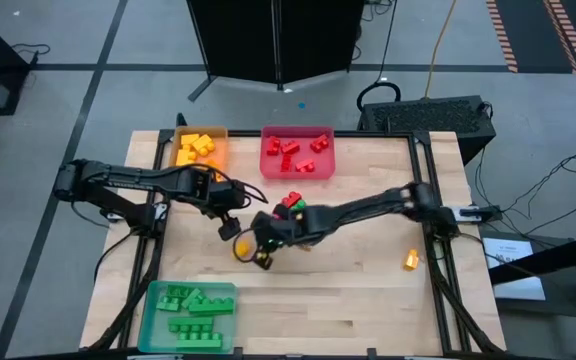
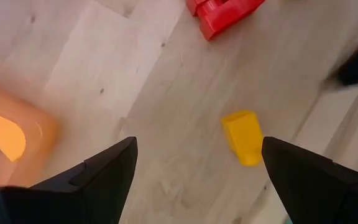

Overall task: Sort blocks
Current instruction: Put the yellow game piece into the yellow bin

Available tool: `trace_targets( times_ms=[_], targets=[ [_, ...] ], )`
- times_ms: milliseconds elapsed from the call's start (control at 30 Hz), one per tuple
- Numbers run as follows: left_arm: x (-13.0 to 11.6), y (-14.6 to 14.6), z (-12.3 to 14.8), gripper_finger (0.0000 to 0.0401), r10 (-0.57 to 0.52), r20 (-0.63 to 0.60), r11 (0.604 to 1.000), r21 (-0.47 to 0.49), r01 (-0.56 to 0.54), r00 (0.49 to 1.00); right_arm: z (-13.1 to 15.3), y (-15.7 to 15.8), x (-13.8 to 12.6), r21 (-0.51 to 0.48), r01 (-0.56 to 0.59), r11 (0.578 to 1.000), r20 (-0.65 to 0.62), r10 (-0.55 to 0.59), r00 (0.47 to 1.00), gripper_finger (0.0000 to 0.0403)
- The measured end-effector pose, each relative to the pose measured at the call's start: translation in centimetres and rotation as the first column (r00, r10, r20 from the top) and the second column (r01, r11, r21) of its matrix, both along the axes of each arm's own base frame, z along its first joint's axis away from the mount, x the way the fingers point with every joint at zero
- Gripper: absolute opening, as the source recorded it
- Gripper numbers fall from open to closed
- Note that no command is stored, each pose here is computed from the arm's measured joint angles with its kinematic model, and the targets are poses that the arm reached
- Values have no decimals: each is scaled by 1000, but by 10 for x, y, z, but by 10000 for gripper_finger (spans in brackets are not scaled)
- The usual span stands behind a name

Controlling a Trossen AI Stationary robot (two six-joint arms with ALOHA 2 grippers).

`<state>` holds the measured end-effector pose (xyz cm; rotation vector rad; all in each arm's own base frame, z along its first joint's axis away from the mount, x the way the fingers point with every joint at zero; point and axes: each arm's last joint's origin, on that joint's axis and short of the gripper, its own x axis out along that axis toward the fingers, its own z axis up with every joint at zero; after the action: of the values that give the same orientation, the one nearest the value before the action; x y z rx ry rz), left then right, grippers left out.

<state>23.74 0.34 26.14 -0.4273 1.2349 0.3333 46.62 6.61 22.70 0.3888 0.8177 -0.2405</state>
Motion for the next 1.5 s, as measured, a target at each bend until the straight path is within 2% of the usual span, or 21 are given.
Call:
trace_targets(
  times_ms=[133, 233, 333, 467, 600, 767, 933, 1133, 1233, 1467, 1500],
  targets=[
    [-2, 0, -5, 345, 114, -23, 993, -33, -115, 993, 89, -1, -53, -42, -35, 999, 52, 37, 998, 1],
    [-5, -4, -13, 345, 221, -55, 973, -61, -225, 974, 157, 1, -117, -95, 5, 995, 125, 7, 992, 0],
    [-6, -17, -20, 345, 257, -52, 963, -68, -261, 965, 208, 4, -187, -137, 110, 985, 242, -74, 968, 0],
    [3, -37, -31, 345, 284, 10, 954, -102, -281, 959, 252, -3, -270, -108, 269, 957, 420, -201, 885, 0],
    [13, -54, -43, 345, 262, 0, 959, -111, -260, 965, 266, -11, -316, -76, 324, 943, 494, -247, 834, 0],
    [25, -66, -69, 345, 251, -89, 963, -74, -258, 964, 264, -12, -325, -118, 312, 943, 475, -223, 851, 0],
    [38, -71, -95, 345, 240, -139, 963, -95, -254, 961, 255, -8, -318, -189, 295, 937, 406, -199, 892, 0],
    [46, -74, -112, 334, 235, -162, 962, -98, -253, 958, 249, -2, -309, -191, 240, 952, 356, -161, 920, 0],
    [47, -72, -119, 294, 240, -192, 963, -77, -259, 952, 248, 2, -309, -180, 213, 960, 347, -141, 927, 0],
    [48, -70, -118, 125, 219, -179, 970, -66, -234, 959, 247, 6, -309, -178, 195, 965, 342, -125, 931, 0],
    [48, -69, -117, 123, 209, -167, 972, -71, -223, 963, 247, 6, -309, -178, 195, 965, 343, -125, 931, 0]
  ],
)
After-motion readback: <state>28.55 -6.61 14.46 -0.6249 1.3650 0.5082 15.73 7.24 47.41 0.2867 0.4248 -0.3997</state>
